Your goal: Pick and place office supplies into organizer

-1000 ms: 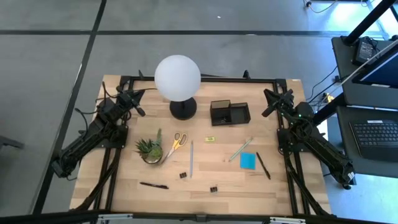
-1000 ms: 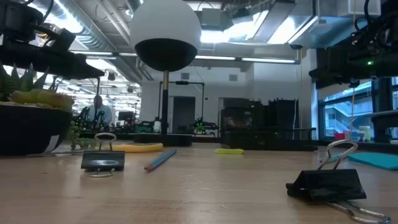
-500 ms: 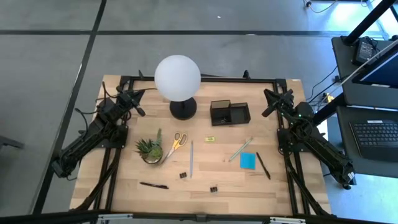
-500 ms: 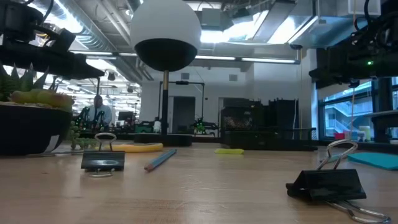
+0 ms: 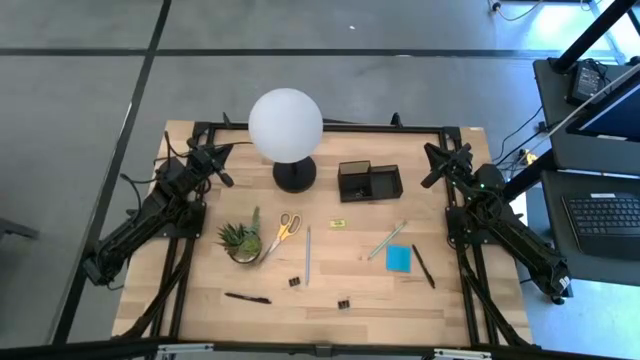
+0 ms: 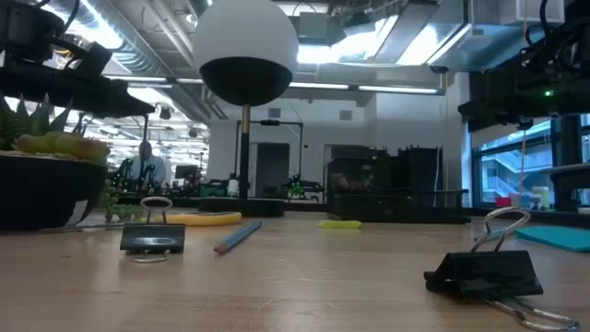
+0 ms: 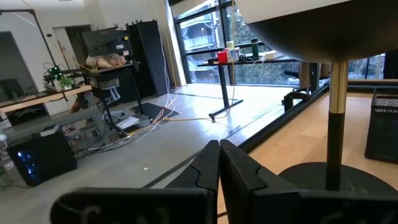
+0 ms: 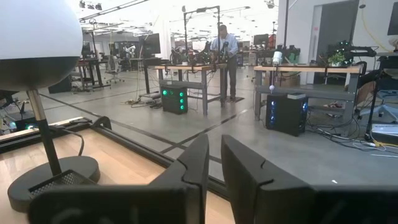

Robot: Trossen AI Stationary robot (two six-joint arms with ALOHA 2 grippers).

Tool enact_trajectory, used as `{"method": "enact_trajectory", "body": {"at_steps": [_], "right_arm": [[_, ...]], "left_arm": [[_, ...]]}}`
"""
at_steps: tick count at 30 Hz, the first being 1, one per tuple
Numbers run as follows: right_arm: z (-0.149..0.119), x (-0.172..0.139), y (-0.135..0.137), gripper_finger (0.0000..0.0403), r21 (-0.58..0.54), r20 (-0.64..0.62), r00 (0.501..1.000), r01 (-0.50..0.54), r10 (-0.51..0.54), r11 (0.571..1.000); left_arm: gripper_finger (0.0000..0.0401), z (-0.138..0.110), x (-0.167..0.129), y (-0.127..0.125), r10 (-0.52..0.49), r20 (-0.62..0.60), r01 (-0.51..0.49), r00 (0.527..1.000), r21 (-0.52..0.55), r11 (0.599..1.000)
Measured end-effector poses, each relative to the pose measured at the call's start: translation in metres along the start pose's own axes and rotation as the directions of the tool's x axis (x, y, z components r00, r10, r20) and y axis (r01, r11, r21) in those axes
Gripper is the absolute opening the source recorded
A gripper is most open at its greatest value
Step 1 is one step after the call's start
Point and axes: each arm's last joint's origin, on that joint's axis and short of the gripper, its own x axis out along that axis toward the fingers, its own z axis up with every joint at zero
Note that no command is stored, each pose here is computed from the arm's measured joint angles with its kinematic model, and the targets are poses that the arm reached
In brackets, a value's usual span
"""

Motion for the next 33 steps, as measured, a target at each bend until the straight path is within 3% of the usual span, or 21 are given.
{"method": "enact_trajectory", "body": {"at_steps": [28, 33], "right_arm": [[-0.0001, 0.0000, 0.0000, 0.0047, 0.001, 0.000, 1.000, 0.000, 0.000, 1.000], [0.0000, 0.0000, 0.0000, 0.0047, 0.000, 0.000, 1.000, 0.000, 0.000, 1.000]], "left_arm": [[0.0006, 0.0001, 0.0000, 0.0000, 0.000, 0.000, 0.000, 1.000, 0.001, 1.000], [0.0006, 0.0001, 0.0000, 0.0014, 0.047, -0.005, -0.046, 0.999, 0.134, 0.990]]}}
